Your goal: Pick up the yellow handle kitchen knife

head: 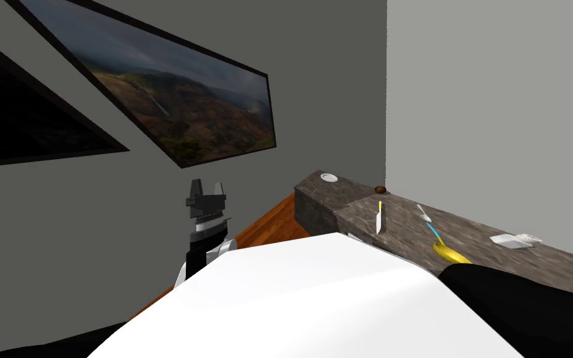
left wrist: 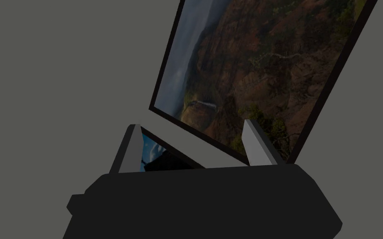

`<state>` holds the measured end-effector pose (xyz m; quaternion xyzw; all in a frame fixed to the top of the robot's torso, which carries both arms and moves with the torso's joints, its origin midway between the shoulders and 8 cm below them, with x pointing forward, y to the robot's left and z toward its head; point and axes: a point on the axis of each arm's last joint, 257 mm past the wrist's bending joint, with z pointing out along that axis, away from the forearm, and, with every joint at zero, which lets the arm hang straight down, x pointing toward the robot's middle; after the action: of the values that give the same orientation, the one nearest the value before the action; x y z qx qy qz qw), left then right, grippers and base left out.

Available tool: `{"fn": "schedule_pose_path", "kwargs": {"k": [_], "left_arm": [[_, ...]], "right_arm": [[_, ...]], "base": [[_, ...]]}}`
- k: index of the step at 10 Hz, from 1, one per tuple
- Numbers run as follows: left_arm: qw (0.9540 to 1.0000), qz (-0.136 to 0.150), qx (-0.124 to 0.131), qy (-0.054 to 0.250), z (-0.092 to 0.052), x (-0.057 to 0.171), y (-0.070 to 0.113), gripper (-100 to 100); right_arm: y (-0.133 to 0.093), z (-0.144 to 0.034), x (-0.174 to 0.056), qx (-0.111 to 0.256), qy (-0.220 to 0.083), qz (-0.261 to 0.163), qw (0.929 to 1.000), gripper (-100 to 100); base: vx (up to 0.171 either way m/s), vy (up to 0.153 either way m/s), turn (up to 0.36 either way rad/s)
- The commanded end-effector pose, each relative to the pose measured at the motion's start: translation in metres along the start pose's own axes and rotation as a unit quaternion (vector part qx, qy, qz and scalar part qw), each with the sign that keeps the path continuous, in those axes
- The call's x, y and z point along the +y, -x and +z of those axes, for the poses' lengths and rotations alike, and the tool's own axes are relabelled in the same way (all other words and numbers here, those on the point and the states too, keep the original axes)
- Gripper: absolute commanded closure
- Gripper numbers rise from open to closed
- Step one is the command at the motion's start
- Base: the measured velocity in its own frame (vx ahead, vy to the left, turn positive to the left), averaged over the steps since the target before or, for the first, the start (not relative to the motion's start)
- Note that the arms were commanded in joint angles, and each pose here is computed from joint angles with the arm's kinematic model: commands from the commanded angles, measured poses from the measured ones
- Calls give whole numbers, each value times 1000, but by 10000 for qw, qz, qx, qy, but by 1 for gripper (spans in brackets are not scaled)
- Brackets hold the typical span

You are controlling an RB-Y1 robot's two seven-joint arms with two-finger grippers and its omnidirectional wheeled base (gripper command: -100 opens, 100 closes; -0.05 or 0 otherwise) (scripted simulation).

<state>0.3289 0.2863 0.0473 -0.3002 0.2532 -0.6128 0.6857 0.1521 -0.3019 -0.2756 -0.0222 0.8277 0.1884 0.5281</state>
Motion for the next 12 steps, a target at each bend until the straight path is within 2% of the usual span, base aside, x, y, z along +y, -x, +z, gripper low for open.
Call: {"fn": "schedule_pose_path", "kwargs": {"k": [1, 2, 3, 4, 5, 7, 8, 10, 11, 12], "left_arm": [[10000, 0, 0, 0, 0, 0, 0, 0], [10000, 1, 0, 1, 0, 0, 0, 0], [10000, 0, 0, 0, 0, 0, 0, 0], [10000, 1, 0, 1, 0, 0, 0, 0], [10000, 1, 0, 0, 0, 0, 0, 0], [10000, 0, 0, 0, 0, 0, 0, 0], [10000, 1, 0, 0, 0, 0, 0, 0], [10000, 1, 0, 1, 0, 0, 0, 0], [10000, 1, 0, 1, 0, 0, 0, 0], [10000, 2, 0, 1, 0, 0, 0, 0]], "right_arm": [[-13, -10, -2, 249, -32, -180, 9995, -100], [-35, -27, -9, 681, -51, -534, 9962, -100], [-35, -27, -9, 681, -51, -534, 9962, -100], [-52, -43, -16, 1077, -23, -907, 9900, -100], [-54, -45, -15, 1108, -36, -888, 9899, -100], [-87, -85, -29, 1883, 37, -1521, 9703, -100], [-88, -85, -28, 1928, 90, -1582, 9684, -100], [-112, -125, -43, 2633, 290, -2176, 9394, -100], [-114, -127, -42, 2671, 316, -2232, 9369, -100], [-124, -148, -49, 3005, 456, -2536, 9183, -100]], "base": [[-15, -34, 214], [-22, -37, 348], [-20, -35, 208], [-26, -31, 301], [-26, -28, 232], [-43, -36, 410], [-42, -45, 297], [-54, -38, 392], [-47, -40, 323], [-39, -35, 409]]}}
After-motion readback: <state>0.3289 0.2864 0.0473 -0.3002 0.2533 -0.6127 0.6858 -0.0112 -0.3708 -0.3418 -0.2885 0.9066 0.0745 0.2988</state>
